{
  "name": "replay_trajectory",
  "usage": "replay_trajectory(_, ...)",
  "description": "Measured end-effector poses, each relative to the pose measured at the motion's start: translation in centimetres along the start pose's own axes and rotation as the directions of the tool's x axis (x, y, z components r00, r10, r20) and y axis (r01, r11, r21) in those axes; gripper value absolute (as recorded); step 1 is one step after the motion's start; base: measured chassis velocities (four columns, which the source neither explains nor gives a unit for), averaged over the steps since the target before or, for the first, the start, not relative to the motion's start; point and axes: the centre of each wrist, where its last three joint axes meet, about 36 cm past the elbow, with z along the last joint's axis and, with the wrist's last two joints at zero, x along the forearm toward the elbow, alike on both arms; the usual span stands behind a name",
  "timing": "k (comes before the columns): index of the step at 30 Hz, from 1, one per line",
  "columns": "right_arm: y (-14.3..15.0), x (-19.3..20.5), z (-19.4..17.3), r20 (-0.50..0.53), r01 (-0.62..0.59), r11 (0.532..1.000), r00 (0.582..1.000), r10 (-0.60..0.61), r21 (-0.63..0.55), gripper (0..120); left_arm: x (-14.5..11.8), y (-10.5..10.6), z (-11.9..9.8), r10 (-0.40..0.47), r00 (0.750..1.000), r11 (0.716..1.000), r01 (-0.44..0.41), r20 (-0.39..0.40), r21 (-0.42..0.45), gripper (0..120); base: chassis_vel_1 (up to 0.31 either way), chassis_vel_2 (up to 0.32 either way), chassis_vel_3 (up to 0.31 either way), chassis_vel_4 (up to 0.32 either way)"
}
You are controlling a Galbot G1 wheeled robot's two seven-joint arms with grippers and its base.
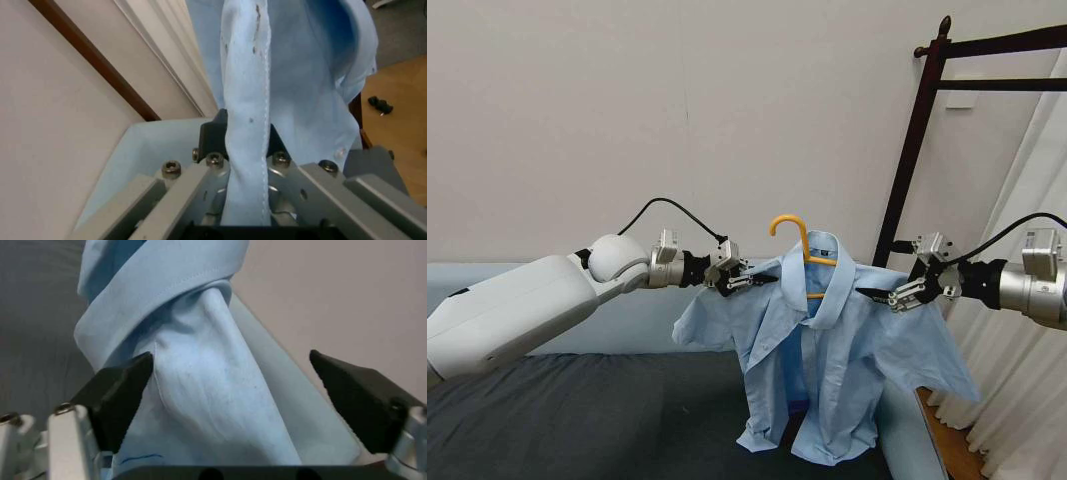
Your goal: Pick up the clothes from the sofa and hang them on the clothes hanger.
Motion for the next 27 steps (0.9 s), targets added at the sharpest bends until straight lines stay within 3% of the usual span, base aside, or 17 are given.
replay_trajectory(14,1.2,-0.3,0.1,-0.056,0.049,0.999,0.997,-0.049,-0.003,39,-0.5,-0.3,-0.5,0.045,0.999,0.997,-0.046,-0.018,-0.068,1,0.0,0.0,0.0,0.0)
replay_trajectory(20,1.7,-0.5,0.2,-0.06,0.068,0.998,0.996,-0.069,-0.019,12,-0.7,-0.3,-0.3,0.067,0.998,0.991,-0.069,-0.015,-0.112,1,0.0,0.0,0.0,0.0)
replay_trajectory(27,1.9,-0.8,0.1,-0.042,0.057,0.998,0.997,-0.057,-0.002,9,-0.5,-0.5,0.3,0.017,1.0,0.985,-0.017,0.003,-0.171,1,0.0,0.0,0.0,0.0)
